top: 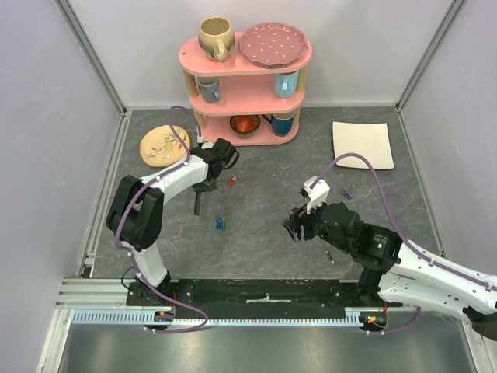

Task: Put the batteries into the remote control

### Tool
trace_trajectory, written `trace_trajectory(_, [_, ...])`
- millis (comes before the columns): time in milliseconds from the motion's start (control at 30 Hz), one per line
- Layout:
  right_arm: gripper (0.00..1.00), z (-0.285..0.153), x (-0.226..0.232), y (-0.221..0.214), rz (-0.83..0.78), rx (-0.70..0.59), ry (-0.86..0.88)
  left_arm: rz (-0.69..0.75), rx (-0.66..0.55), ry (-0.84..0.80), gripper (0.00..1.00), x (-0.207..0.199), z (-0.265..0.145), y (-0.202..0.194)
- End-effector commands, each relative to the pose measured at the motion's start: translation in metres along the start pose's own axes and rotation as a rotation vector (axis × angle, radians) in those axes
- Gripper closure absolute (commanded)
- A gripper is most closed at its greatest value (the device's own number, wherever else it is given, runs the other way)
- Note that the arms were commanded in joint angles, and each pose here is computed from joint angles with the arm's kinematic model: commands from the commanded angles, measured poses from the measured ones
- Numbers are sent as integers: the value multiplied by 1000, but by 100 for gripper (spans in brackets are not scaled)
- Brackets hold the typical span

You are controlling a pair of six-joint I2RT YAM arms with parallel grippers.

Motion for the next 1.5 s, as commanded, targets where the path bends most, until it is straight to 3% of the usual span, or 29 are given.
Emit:
trace_trajectory(0, [30, -3, 3, 2, 5, -32, 23, 54, -74, 29, 98, -3, 9, 20])
trace_trajectory(233, [30, -3, 1, -2, -7, -25, 14, 75, -48, 49, 98, -8, 31, 21])
trace_trajectory(767, [30, 1, -8, -6, -36, 21, -42, 94, 33, -61, 60, -21, 43, -4])
trace_trajectory(1133, [29, 1, -9, -7, -34, 22, -49, 65, 9, -105, 50, -21, 30, 2])
trace_trajectory(1300, [29, 0, -10, -3, -32, 16, -56, -46, -60, -250, 47, -18, -21, 26])
trace_trajectory(1467, [29, 3, -10, 0, -45, 17, -64, -103, -117, -737, 47, -39, -89, 17])
Point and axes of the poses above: each gripper's point midway between its finger pads, its own z axis out along the fingers, its own x axis along the line the jaws close on, y = z × x, the point moved 2 cm from there along -z, back along the fingers, and after that the axes turned 14 degrees about -z, right-handed, at the moved point
